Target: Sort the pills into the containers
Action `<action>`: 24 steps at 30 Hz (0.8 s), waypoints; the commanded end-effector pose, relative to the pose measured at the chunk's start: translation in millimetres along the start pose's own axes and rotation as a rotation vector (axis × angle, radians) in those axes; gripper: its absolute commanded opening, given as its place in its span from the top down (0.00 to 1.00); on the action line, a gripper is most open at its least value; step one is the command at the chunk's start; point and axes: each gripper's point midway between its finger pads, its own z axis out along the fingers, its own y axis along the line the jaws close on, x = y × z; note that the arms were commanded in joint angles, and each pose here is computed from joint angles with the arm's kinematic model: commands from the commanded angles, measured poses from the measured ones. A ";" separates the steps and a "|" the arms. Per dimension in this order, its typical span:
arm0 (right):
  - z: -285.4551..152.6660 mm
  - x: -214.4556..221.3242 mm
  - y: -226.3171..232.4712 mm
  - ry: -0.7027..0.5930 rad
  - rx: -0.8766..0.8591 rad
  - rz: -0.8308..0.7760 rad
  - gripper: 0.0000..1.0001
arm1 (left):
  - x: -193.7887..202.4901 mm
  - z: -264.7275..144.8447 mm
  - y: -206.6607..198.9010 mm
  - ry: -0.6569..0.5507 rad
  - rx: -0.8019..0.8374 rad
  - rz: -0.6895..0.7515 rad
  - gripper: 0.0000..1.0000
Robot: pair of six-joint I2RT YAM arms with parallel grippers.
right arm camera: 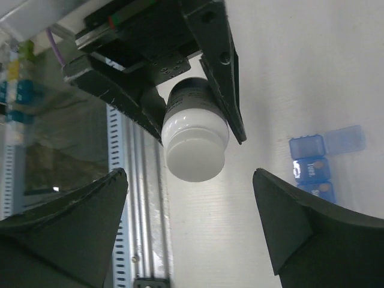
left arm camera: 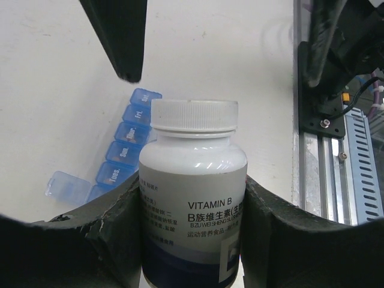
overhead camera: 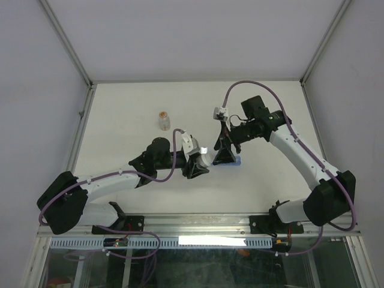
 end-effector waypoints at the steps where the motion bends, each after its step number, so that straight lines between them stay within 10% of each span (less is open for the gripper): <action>1: 3.0 -24.6 8.3 -0.043 -0.071 0.235 0.14 | -33.9 -2.5 -3.0 -0.113 -0.020 0.041 1.00; 24: 14.6 -22.0 7.3 0.029 0.020 0.147 0.33 | -31.0 -1.0 0.3 -0.090 -0.034 0.036 1.00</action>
